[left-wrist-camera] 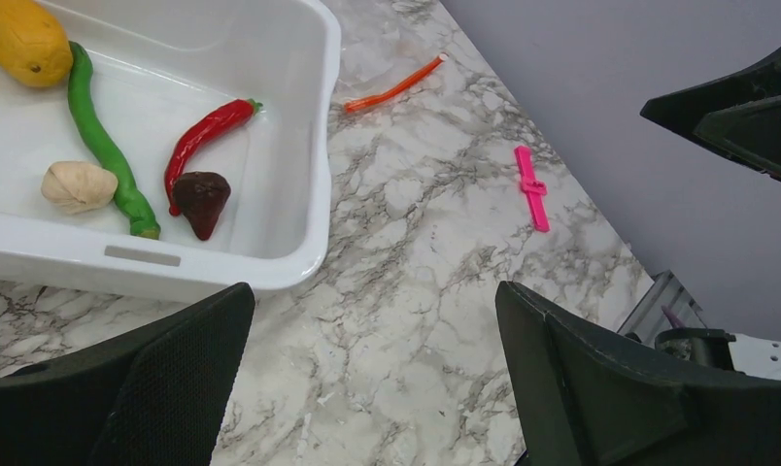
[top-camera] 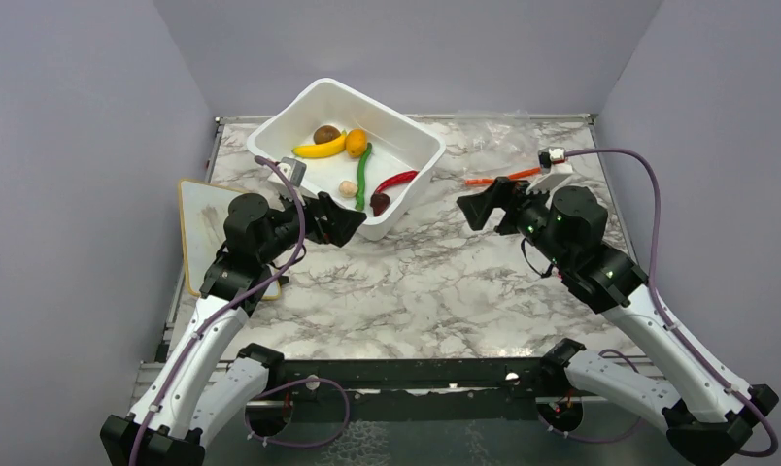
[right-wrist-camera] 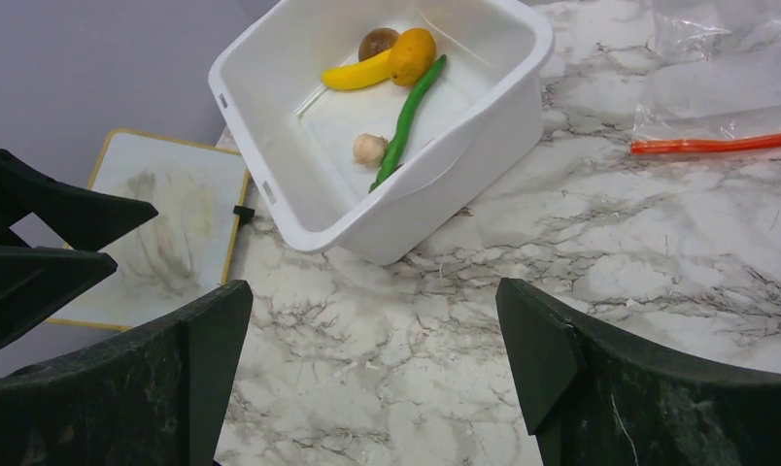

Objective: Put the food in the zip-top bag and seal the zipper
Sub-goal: Pick up the zipper food storage bag at the corner of the board.

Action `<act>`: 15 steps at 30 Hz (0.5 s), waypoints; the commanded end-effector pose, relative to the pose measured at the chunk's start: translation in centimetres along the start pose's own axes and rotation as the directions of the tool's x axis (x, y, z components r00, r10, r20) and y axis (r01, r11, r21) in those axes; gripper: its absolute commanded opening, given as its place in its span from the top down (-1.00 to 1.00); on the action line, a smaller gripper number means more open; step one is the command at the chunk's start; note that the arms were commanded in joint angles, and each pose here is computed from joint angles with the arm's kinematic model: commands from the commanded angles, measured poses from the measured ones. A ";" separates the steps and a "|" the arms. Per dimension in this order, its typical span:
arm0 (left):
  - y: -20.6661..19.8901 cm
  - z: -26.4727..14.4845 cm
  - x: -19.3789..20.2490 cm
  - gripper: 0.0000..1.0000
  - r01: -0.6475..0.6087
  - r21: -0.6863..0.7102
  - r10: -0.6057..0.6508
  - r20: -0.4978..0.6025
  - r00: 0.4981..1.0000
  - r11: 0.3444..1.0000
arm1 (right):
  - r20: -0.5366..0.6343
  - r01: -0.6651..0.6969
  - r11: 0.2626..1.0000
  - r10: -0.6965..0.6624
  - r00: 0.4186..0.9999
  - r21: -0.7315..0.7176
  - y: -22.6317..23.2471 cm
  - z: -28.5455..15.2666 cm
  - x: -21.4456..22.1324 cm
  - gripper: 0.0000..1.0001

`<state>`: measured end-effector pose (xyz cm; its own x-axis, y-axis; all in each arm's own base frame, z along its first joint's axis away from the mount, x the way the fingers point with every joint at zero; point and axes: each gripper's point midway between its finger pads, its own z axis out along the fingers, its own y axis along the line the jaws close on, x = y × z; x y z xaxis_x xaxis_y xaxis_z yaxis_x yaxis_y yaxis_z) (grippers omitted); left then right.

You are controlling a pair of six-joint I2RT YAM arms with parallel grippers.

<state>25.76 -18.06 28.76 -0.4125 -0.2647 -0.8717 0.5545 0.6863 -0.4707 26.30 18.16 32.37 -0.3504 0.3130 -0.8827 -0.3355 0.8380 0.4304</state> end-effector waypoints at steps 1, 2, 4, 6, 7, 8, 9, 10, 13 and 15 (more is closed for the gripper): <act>0.4 -0.1 -0.1 -0.99 -0.017 -0.018 0.018 0.010 1.000 1.000 | 0.015 -0.012 1.000 0.011 1.000 0.027 -0.6 0.1 -0.1 -0.99; 0.5 -0.1 -0.2 -0.99 -0.019 -0.021 0.019 0.013 1.000 1.000 | 0.013 -0.010 0.999 0.010 1.000 0.030 -0.7 0.1 0.1 -0.99; 0.6 0.0 -0.2 -0.99 -0.021 -0.024 0.022 0.010 1.000 0.999 | 0.012 -0.008 1.000 0.008 1.000 0.030 -0.8 0.2 0.3 -0.99; 0.7 0.0 -0.1 -0.99 -0.025 -0.026 0.025 0.007 1.000 0.999 | 0.008 -0.007 0.999 0.007 1.000 0.033 -0.9 0.4 0.5 -0.99; 0.7 0.0 -0.1 -0.99 -0.024 -0.026 0.024 0.007 1.000 0.999 | 0.006 -0.007 0.999 0.006 1.000 0.035 -0.9 0.5 0.6 -0.99; 0.7 0.0 -0.1 -0.99 -0.024 -0.026 0.024 0.007 1.000 0.999 | 0.005 -0.005 0.999 0.005 1.000 0.037 -0.9 0.6 0.6 -0.99; 0.6 0.0 -0.1 -0.99 -0.030 -0.022 0.030 0.007 1.000 0.999 | 0.007 -0.006 0.999 0.006 1.000 0.041 -1.0 0.7 0.5 -0.99; 0.7 0.1 0.0 -0.99 -0.035 -0.022 0.035 0.004 0.999 0.999 | 0.011 -0.007 0.999 0.006 1.000 0.047 -1.1 0.9 0.4 -0.99; 1.5 0.5 0.4 -0.99 -0.036 -0.053 0.035 -0.012 0.999 0.998 | 0.039 -0.007 0.996 0.003 0.999 0.088 -1.5 1.4 -0.4 -0.99; 1.8 0.8 0.7 -0.99 -0.030 -0.057 0.028 -0.033 0.999 0.998 | 0.053 0.003 0.993 -0.009 0.999 0.121 -2.0 2.0 -0.8 -0.99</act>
<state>26.17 -17.90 28.33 -0.4044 -0.2446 -0.8813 0.5530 0.7021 -0.4486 27.25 18.10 30.46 -0.3715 0.2980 -0.8793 -0.2901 0.8624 0.4148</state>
